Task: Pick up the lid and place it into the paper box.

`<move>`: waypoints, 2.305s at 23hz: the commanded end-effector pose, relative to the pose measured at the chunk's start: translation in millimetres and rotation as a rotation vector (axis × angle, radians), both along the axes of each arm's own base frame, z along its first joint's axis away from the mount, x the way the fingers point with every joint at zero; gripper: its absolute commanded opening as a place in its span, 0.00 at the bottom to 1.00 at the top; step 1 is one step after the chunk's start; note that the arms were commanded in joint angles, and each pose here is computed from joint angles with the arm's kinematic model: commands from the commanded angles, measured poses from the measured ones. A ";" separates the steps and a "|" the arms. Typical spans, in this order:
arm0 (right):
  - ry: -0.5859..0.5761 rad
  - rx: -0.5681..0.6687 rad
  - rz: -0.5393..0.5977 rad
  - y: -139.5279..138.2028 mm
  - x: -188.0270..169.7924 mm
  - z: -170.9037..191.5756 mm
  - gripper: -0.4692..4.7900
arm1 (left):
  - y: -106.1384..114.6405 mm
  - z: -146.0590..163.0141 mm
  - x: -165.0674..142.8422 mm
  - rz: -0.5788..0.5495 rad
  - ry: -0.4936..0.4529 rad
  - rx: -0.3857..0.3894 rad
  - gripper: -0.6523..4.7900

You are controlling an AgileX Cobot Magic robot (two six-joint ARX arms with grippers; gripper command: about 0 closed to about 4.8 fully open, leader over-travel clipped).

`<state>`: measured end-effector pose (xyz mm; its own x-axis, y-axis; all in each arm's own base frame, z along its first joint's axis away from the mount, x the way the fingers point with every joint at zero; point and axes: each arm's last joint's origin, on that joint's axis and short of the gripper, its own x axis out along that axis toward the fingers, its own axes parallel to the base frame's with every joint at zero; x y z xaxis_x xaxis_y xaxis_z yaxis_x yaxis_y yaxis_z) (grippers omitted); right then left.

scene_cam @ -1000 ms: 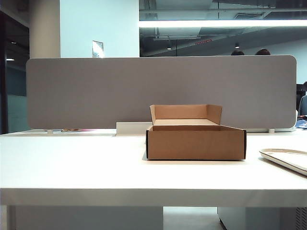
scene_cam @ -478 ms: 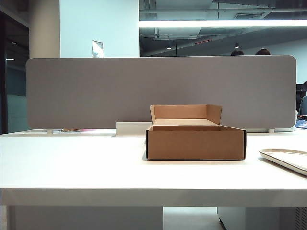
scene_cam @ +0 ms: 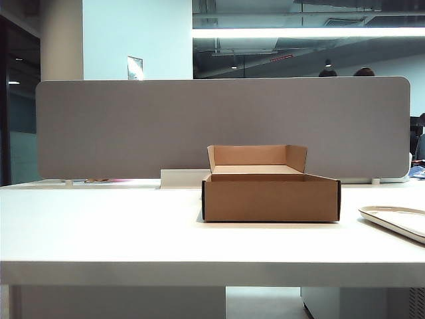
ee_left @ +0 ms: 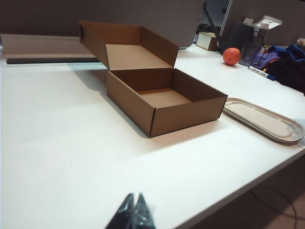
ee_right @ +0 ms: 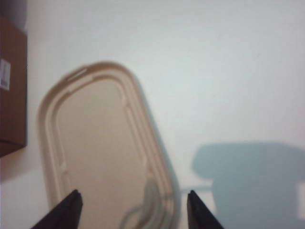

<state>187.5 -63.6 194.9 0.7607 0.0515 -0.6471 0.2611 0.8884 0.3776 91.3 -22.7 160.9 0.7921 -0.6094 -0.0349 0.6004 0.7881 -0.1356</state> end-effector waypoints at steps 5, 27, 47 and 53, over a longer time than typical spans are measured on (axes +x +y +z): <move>0.164 0.103 0.005 -4.4 12.7 -32.7 0.69 | 0.3 0.3 -0.1 0.004 0.007 -0.001 0.11; 0.177 0.303 0.154 -5.5 32.4 -66.3 0.08 | 0.7 0.3 0.3 0.025 0.005 0.002 0.11; -0.379 0.076 0.352 37.6 57.0 70.0 0.08 | 0.6 0.3 0.2 0.022 0.006 0.002 0.11; -0.525 -0.012 0.391 78.6 84.6 67.7 0.08 | 0.6 0.2 0.2 0.022 0.006 0.001 0.11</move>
<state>266.7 11.8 257.5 0.8796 0.3994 -0.2583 -0.2855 0.8778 0.3847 91.7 -22.1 158.9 0.8056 -0.5901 -0.0535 0.5784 0.8027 -0.1454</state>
